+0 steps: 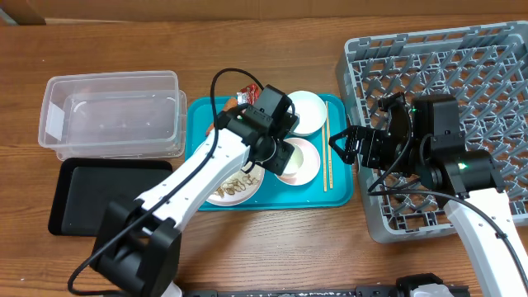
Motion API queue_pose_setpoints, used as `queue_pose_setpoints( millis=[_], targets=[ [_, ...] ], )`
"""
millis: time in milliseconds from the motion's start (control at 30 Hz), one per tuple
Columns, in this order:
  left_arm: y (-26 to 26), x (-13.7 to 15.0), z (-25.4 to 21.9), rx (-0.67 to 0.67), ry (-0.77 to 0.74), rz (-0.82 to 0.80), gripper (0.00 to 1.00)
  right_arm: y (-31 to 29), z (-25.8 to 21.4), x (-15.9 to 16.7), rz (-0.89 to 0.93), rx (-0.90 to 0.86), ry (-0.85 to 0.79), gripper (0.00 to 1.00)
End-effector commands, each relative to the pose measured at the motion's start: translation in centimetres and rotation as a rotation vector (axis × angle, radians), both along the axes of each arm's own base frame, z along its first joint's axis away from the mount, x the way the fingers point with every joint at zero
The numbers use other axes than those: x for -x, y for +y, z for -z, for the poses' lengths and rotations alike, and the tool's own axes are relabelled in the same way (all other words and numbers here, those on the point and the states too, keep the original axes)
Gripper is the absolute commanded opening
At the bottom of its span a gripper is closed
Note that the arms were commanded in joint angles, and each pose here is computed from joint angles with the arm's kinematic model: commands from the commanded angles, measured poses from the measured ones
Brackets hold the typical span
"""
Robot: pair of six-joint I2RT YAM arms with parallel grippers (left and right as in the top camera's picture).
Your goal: Sort waste into correct bins and load items into the dishwasher
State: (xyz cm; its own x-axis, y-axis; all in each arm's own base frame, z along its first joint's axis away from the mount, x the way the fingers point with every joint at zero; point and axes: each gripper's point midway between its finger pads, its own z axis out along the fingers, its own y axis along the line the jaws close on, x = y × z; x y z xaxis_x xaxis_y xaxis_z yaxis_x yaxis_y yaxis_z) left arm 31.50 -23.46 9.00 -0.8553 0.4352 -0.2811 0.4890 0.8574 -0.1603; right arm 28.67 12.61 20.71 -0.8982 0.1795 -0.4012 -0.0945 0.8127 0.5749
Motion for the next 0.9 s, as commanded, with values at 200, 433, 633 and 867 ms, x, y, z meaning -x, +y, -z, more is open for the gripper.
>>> queue_pose_setpoints(
  millis=[200,433,633,867],
  targets=[
    [-0.1,-1.3,2.6,-0.030,0.017,-0.047,0.09,-0.5,-0.8,-0.5,0.022,0.011,-0.027,1.00],
    [-0.1,-3.0,-2.2,0.031,-0.043,-0.139,0.04,-0.5,-0.8,-0.5,0.022,0.011,-0.027,1.00],
    [1.5,-3.9,-8.4,0.116,-0.086,-0.205,0.04,-0.4,-0.8,-0.4,0.020,0.007,-0.027,1.00],
    [1.8,-2.8,-15.8,0.735,0.158,-0.100,0.04,1.8,-2.6,-0.1,-0.084,-0.115,-0.066,0.97]
  ],
)
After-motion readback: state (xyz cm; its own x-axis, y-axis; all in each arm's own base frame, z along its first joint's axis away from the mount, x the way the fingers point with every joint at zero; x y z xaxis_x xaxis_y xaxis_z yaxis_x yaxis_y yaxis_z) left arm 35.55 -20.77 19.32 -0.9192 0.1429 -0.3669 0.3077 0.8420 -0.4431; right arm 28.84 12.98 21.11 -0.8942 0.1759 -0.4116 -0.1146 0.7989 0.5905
